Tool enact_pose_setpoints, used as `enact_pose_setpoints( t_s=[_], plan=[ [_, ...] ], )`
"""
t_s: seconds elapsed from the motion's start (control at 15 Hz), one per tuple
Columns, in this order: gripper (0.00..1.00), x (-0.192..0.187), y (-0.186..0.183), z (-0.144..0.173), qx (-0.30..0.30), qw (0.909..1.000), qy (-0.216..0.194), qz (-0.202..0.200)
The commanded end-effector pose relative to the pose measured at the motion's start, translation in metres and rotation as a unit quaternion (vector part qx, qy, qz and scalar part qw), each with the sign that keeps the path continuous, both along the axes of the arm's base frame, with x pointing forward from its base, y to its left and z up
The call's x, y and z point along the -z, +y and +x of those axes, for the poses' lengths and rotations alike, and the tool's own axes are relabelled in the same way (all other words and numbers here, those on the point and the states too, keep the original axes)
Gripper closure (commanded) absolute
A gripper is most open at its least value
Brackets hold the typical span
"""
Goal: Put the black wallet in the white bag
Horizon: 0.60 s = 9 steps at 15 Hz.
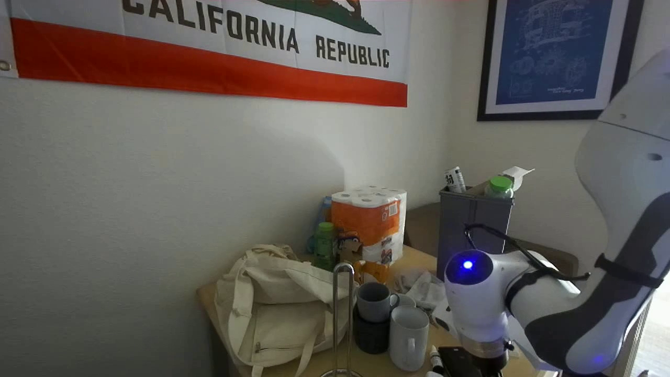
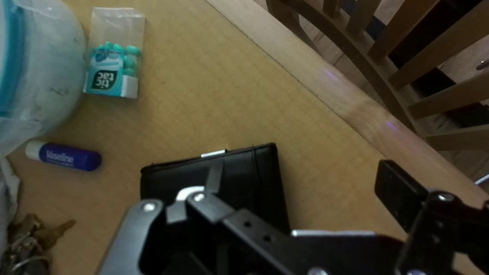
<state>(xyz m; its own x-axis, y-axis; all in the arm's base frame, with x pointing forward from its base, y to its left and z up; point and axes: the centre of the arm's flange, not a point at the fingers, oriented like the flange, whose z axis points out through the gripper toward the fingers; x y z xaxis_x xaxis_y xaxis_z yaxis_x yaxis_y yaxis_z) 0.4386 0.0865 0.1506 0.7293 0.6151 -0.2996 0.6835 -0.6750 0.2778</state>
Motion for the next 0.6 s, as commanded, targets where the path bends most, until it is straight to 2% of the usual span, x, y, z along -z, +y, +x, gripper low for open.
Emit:
enact_pose_setpoints(
  t_s=[0.0,0.27,0.53],
  plan=[
    [0.00,0.020,0.000,0.014,-0.011,0.9995,-0.029,-0.005],
    [0.00,0.022,-0.005,0.033,-0.027,0.9975,-0.064,-0.011],
    [0.00,0.027,-0.004,0.035,-0.038,0.9962,-0.077,-0.008]
  ],
)
